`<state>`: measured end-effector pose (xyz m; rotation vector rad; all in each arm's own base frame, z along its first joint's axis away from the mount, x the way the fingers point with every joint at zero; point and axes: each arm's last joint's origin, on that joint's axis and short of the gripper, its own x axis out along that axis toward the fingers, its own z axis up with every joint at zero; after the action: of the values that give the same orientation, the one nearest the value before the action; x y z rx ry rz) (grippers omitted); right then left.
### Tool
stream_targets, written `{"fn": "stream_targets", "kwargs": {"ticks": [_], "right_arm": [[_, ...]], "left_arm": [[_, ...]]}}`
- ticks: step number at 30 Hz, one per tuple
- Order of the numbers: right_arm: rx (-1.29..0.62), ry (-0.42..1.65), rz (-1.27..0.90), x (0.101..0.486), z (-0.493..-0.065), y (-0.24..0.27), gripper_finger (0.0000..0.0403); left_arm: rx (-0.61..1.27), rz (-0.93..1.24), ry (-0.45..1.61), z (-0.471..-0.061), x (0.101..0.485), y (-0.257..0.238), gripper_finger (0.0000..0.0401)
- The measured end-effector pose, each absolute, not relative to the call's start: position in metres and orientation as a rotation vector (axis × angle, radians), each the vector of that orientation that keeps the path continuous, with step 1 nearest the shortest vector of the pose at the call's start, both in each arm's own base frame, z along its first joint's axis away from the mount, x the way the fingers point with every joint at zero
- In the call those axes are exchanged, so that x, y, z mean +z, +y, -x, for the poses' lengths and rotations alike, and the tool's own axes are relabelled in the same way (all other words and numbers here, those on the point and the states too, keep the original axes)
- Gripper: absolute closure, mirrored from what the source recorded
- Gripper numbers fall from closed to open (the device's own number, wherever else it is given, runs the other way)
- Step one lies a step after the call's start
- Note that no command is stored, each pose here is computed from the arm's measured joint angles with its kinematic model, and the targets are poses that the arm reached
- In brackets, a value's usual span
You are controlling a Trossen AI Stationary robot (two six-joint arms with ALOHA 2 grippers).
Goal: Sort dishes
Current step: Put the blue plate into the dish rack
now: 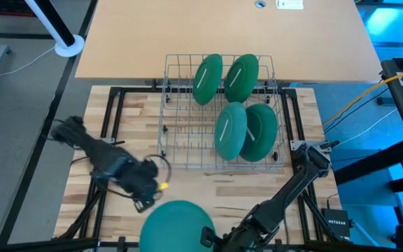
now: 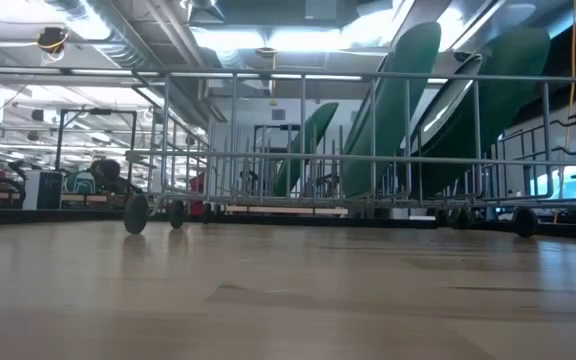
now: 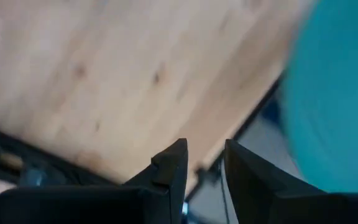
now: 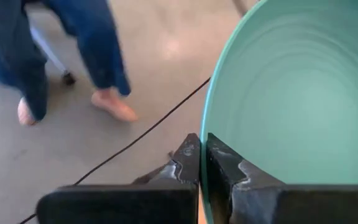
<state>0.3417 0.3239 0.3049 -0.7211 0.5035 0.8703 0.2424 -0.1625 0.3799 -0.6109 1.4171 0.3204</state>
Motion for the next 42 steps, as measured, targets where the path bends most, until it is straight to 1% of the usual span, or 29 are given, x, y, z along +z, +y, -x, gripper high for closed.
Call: {"fn": "stream_targets", "kwargs": {"ticks": [3, 6, 8, 11, 15, 19, 22, 26, 33, 37, 42], "right_arm": [[0.838, 0.428, 0.725, 0.347, -0.340, 0.321, 0.0393], [0.775, 0.340, 0.707, 0.393, -0.334, 0.313, 0.0393], [0.692, 0.261, 0.704, 0.421, -0.329, 0.305, 0.0393], [0.535, 0.076, 0.690, 0.460, -0.317, 0.284, 0.0393], [0.296, -0.091, 0.580, 0.512, -0.303, 0.243, 0.0393], [0.144, -0.248, 0.468, 0.545, -0.304, 0.207, 0.0393], [0.073, -0.333, 0.394, 0.555, -0.315, 0.183, 0.0393], [0.027, -0.396, 0.284, 0.562, -0.329, 0.152, 0.0393], [0.020, -0.386, 0.185, 0.560, -0.345, 0.116, 0.0393], [-0.007, -0.283, 0.204, 0.547, -0.356, 0.102, 0.0393], [0.011, -0.057, 0.197, 0.510, -0.375, 0.095, 0.0393]], "left_arm": [[0.366, 0.597, 1.208, -0.213, 0.403, -0.160, 0.0304], [0.367, 0.552, 1.031, -0.188, 0.419, -0.160, 0.0307], [0.366, 0.505, 0.921, -0.176, 0.426, -0.161, 0.0308], [0.381, 0.441, 0.782, -0.167, 0.430, -0.165, 0.0308], [0.392, 0.368, 0.715, -0.163, 0.425, -0.173, 0.0307], [0.413, 0.322, 0.732, -0.167, 0.412, -0.179, 0.0309], [0.434, 0.286, 0.751, -0.169, 0.397, -0.182, 0.0307], [0.482, 0.250, 0.778, -0.170, 0.374, -0.185, 0.0306], [0.580, 0.266, 0.792, -0.164, 0.340, -0.188, 0.0306], [0.623, 0.305, 0.781, -0.160, 0.325, -0.190, 0.0306], [0.629, 0.380, 0.757, -0.156, 0.314, -0.197, 0.0306]]}}
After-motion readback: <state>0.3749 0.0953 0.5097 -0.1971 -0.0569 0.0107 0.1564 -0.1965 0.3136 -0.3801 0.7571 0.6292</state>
